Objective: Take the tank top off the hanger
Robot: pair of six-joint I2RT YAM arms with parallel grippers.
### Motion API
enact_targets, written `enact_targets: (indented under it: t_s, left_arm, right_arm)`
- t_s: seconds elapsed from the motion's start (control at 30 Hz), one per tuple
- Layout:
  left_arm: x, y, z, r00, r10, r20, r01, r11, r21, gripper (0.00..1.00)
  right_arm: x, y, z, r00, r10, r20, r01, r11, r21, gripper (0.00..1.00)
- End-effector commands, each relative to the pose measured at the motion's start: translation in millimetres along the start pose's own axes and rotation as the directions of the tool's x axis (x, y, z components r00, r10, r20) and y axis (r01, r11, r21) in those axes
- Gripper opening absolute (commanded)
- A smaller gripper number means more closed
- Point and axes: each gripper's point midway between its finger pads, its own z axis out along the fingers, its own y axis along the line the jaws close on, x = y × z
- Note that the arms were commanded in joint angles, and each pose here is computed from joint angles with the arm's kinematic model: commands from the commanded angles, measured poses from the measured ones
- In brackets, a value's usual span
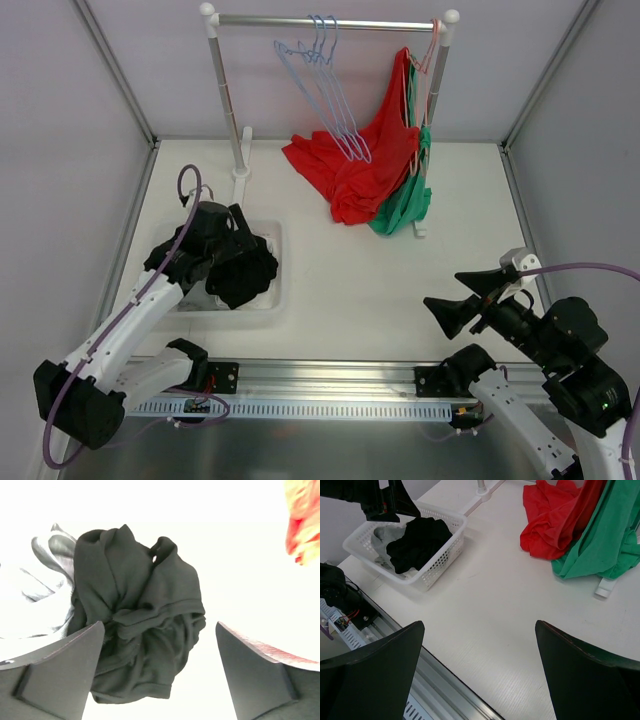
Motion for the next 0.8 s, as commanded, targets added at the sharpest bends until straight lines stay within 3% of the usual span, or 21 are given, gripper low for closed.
enact_targets:
  t_s: [0.0, 0.17, 0.2, 0.27, 0.3, 0.4, 0.57, 0.77]
  left_arm:
    - [-30.4, -2.2, -30.0, 0.997, 0.014, 0.073, -0.016, 0.999, 0.028, 0.99]
    - [-64.2, -4.7, -62.4, 0.989, 0.062, 0.138, -0.066, 0.997, 0.029, 0.99]
    - [-75.6, -5.5, -72.8, 0.987, 0.069, 0.149, -0.073, 0.997, 0.024, 0.99]
    - [-94.0, 8.4, -79.2, 0.987, 0.051, 0.153, -0.051, 0.999, -0.003, 0.99]
    - [-100.5, -0.2, -87.7, 0.991, 0.021, 0.132, -0.032, 0.996, 0.080, 0.99]
    - [-128.7, 25.3, -99.1, 0.983, -0.059, 0.176, 0.044, 0.995, 0.085, 0.99]
    - [-126.7, 72.0, -123.5, 0.961, 0.022, 0.275, 0.002, 0.996, -0.088, 0.99]
    - [-82.9, 88.4, -137.0, 0.941, 0.059, 0.334, -0.037, 0.997, -0.072, 0.99]
  right_arm:
    - [-12.9, -0.4, 5.6, 0.999, -0.003, 0.041, 0.003, 1.000, 0.003, 1.00]
    - [-13.3, -13.4, 11.1, 1.000, 0.016, 0.018, -0.017, 0.997, 0.077, 0.99]
    - [-3.5, -37.4, 14.8, 0.998, 0.034, -0.043, -0.024, 0.977, 0.211, 0.99]
    - [-4.9, -69.0, 10.6, 0.995, 0.021, -0.100, 0.020, 0.922, 0.386, 0.99]
    - [-4.6, -95.7, 5.1, 0.992, 0.012, -0.128, 0.058, 0.849, 0.525, 0.99]
    - [0.5, -130.3, 8.2, 0.968, 0.016, -0.252, 0.162, 0.723, 0.671, 1.00]
    - [0.9, -152.3, 4.9, 0.950, 0.076, -0.301, 0.179, 0.658, 0.732, 0.99]
    - [0.5, -150.0, -4.5, 0.967, 0.110, -0.232, 0.108, 0.644, 0.757, 0.99]
